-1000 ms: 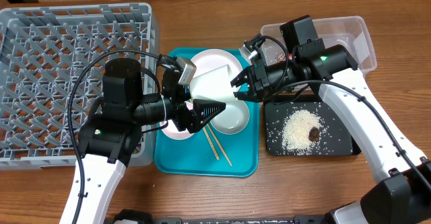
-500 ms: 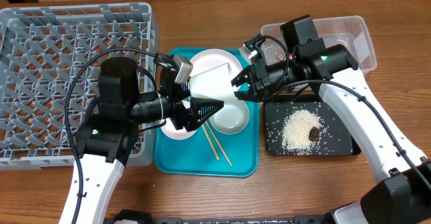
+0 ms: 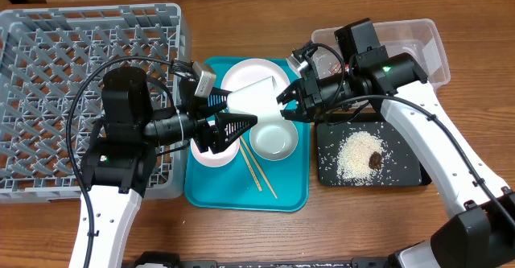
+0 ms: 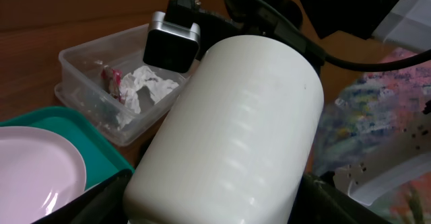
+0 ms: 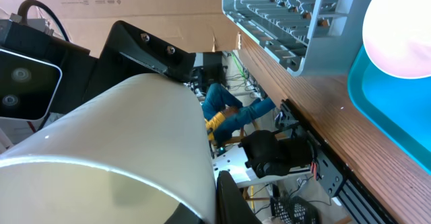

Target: Sort waste into correct bins and load items into the dishwasher

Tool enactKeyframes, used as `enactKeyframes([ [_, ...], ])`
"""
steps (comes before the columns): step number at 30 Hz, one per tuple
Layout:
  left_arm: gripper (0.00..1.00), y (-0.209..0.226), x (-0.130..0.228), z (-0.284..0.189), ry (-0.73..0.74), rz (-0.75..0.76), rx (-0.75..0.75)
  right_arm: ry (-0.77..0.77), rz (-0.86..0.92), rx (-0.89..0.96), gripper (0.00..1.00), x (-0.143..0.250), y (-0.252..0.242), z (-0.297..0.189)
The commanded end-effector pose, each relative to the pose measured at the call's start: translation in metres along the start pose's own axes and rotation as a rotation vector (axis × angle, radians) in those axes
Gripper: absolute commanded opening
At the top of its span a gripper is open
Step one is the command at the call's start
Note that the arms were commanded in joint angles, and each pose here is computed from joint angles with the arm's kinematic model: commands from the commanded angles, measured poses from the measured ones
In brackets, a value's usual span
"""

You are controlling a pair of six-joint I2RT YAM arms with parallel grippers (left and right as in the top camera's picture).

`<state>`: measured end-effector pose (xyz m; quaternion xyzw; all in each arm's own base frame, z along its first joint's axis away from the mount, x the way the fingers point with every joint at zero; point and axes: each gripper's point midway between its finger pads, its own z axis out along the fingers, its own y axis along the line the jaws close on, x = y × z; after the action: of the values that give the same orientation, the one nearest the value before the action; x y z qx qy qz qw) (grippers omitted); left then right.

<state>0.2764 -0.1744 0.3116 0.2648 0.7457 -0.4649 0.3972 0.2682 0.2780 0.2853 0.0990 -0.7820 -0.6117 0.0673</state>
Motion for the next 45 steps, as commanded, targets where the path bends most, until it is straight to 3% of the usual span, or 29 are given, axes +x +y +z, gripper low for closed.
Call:
enactKeyframes([
  [1,0.75,0.01,-0.011,-0.005,-0.028,0.019,-0.05,0.048,-0.041,-0.04,0.05,0.013,0.013,0.008],
  [18,0.8,-0.003,0.002,0.015,0.03,0.02,0.031,0.059,-0.041,-0.061,0.05,0.014,0.017,0.008],
  [21,0.77,-0.001,0.002,0.016,0.033,0.016,0.03,0.058,-0.041,-0.061,0.05,0.014,0.017,0.008],
  [25,0.64,0.0,0.002,0.016,0.032,0.017,0.025,0.057,-0.045,-0.06,0.06,0.014,0.017,0.008],
  [29,0.41,0.013,0.002,0.015,0.029,0.016,-0.05,0.039,-0.044,-0.022,0.24,0.011,0.011,0.008],
  [33,0.33,0.036,0.003,0.012,0.03,0.009,-0.184,-0.029,-0.044,0.111,0.42,-0.002,-0.012,0.006],
  [39,0.3,0.066,0.01,-0.006,0.041,-0.043,-0.334,-0.19,0.007,0.35,0.55,-0.028,-0.058,-0.027],
  [42,0.29,0.076,0.009,-0.02,0.026,-0.066,-0.384,-0.28,0.06,0.49,0.56,-0.039,-0.085,-0.055],
  [45,0.29,0.099,0.018,-0.045,0.033,-0.128,-0.527,-0.357,0.147,0.636,0.58,-0.039,-0.114,-0.091],
])
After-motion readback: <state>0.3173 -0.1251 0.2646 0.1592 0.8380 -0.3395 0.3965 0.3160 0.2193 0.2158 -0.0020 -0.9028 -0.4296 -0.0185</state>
